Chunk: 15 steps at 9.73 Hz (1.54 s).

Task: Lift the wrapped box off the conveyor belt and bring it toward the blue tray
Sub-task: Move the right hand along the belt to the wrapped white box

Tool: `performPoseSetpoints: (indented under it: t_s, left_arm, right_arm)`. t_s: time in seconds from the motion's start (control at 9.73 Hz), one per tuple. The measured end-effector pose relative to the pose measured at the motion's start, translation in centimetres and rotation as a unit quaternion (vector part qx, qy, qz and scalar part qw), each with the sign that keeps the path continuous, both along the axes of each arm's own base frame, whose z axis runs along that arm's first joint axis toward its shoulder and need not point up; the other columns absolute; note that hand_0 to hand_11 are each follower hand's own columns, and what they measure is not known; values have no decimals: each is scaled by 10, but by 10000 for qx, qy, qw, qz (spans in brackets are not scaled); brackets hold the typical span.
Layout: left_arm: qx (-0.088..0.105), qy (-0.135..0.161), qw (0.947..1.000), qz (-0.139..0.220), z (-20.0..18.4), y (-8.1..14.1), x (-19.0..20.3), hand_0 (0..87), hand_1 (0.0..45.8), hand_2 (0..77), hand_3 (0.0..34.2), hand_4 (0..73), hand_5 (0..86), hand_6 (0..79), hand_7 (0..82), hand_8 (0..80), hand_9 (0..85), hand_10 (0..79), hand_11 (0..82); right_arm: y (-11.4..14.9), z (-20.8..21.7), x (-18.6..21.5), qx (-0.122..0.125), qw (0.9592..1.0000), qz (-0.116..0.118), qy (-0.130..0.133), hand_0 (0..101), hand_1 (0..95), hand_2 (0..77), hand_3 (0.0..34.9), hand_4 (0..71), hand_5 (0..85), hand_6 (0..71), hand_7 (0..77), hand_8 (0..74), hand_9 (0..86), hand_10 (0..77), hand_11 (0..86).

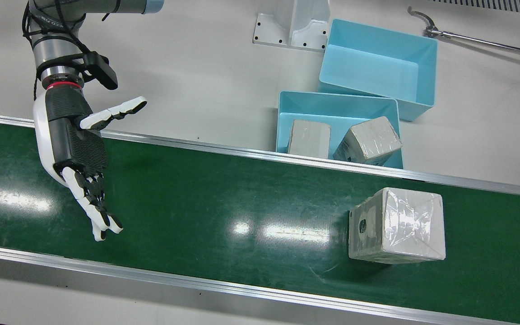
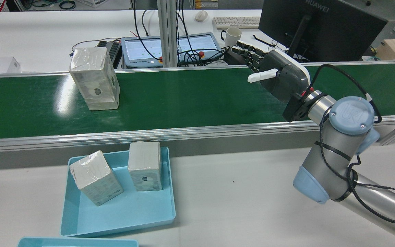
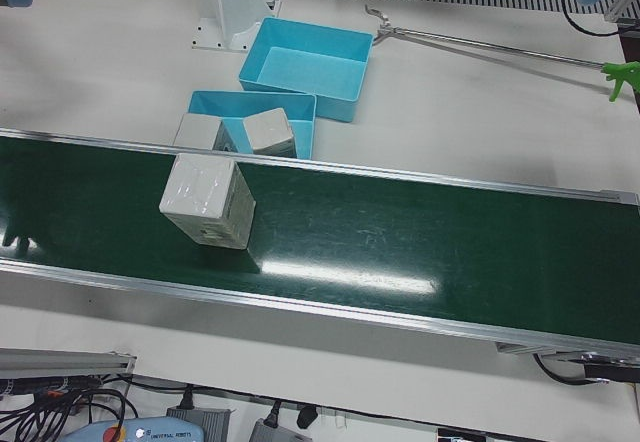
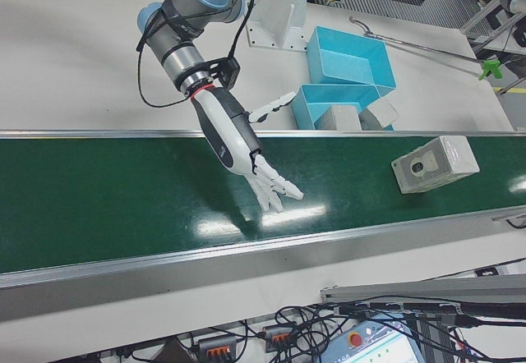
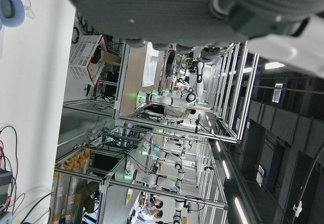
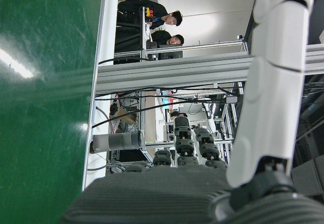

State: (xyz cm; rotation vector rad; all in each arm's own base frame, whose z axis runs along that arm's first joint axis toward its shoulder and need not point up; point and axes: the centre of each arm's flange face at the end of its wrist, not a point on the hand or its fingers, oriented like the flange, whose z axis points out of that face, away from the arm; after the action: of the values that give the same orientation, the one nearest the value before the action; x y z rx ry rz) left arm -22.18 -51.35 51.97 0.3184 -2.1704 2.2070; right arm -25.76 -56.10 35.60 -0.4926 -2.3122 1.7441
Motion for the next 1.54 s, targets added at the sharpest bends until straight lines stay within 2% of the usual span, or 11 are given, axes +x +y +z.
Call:
performPoseSetpoints:
  t_s: [0.1, 0.21, 0.31, 0.72, 1.03, 1.34, 1.54]
  left_arm:
    - [0, 0, 10000, 0, 0, 0, 0, 0, 0, 5, 0, 0, 11, 5, 5, 5, 5, 0, 5]
    - [0, 0, 10000, 0, 0, 0, 0, 0, 0, 5, 0, 0, 11, 5, 5, 5, 5, 5, 5]
    - [0, 0, 10000, 0, 0, 0, 0, 0, 0, 11, 0, 0, 11, 5, 5, 5, 5, 5, 5]
    - [0, 0, 10000, 0, 0, 0, 0, 0, 0, 11, 0, 0, 11, 5, 5, 5, 5, 5, 5]
    - [0, 0, 10000, 0, 0, 0, 0, 0, 0, 5, 0, 0, 11, 5, 5, 5, 5, 5, 5]
    - [0, 0, 10000, 0, 0, 0, 0, 0, 0, 11, 0, 0, 11, 0, 5, 5, 5, 5, 5]
    - [0, 0, 10000, 0, 0, 0, 0, 0, 0, 11, 0, 0, 11, 0, 5, 5, 5, 5, 5]
  right_arm:
    - [0, 0, 0, 3, 10000, -1, -5, 467, 109, 44, 0, 98, 76, 27, 120, 33, 33, 0, 11]
    - [0, 0, 0, 4, 10000, -1, -7, 467, 104, 49, 0, 71, 76, 44, 131, 0, 33, 0, 11]
    - [0, 0, 0, 4, 10000, -2, -4, 467, 109, 44, 0, 82, 76, 38, 131, 33, 27, 0, 11]
    - [-6, -6, -19, 42, 9999, -51, 105, 466, 109, 44, 0, 93, 76, 49, 131, 33, 33, 0, 11]
    - [-16, -26, -29, 165, 9998, 8, 134, 469, 136, 87, 0, 98, 76, 54, 142, 33, 33, 0, 11]
    - [-20, -38, -33, 354, 9983, 176, 434, 476, 136, 76, 0, 109, 87, 60, 164, 33, 44, 0, 11]
    - [-25, -33, -37, 338, 9973, 219, 607, 476, 125, 65, 0, 109, 87, 60, 164, 33, 38, 0, 11]
